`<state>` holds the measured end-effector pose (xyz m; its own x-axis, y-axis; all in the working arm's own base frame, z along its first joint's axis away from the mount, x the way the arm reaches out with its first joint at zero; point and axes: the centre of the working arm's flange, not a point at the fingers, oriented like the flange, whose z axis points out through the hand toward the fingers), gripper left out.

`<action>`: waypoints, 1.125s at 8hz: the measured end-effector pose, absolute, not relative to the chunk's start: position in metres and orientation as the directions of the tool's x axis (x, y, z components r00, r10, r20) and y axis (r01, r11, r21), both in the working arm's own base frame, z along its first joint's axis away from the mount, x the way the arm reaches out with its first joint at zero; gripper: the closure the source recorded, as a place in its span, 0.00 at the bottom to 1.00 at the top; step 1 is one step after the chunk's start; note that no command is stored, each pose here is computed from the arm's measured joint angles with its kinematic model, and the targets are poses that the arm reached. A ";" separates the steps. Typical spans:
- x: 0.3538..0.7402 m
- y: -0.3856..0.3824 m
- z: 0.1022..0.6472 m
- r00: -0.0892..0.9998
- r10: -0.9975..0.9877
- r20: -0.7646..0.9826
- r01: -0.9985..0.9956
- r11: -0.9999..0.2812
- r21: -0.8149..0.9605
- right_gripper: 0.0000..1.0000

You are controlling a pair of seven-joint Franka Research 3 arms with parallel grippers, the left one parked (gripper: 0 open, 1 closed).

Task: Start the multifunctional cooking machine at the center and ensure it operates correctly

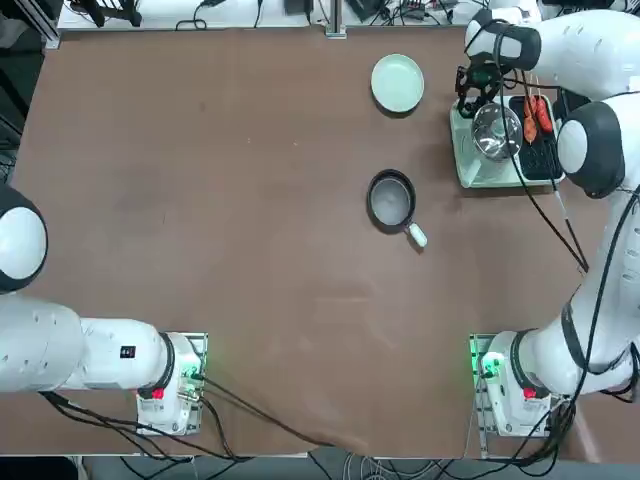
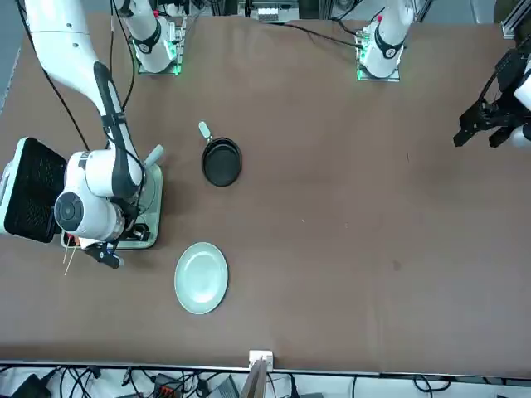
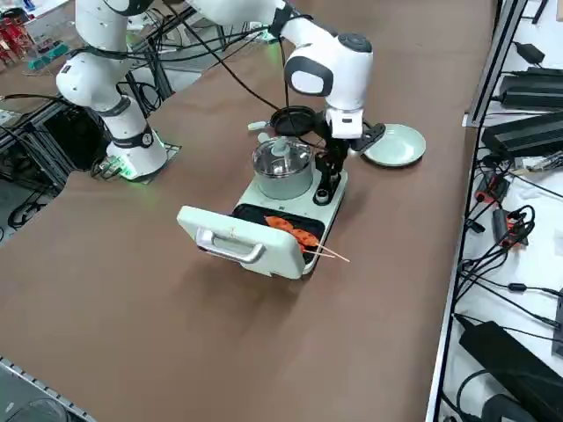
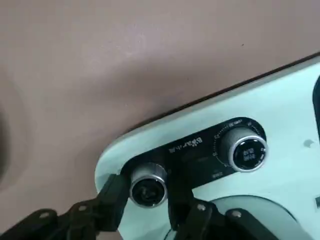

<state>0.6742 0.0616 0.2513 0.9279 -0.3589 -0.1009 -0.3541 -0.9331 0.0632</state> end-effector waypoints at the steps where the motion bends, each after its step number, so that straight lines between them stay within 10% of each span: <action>1: 0.674 0.062 0.251 0.927 -0.360 -0.101 -0.355 -0.933 0.063 0.58; 9: 0.674 0.062 0.251 0.949 -0.297 -0.105 -0.292 -0.955 0.057 0.58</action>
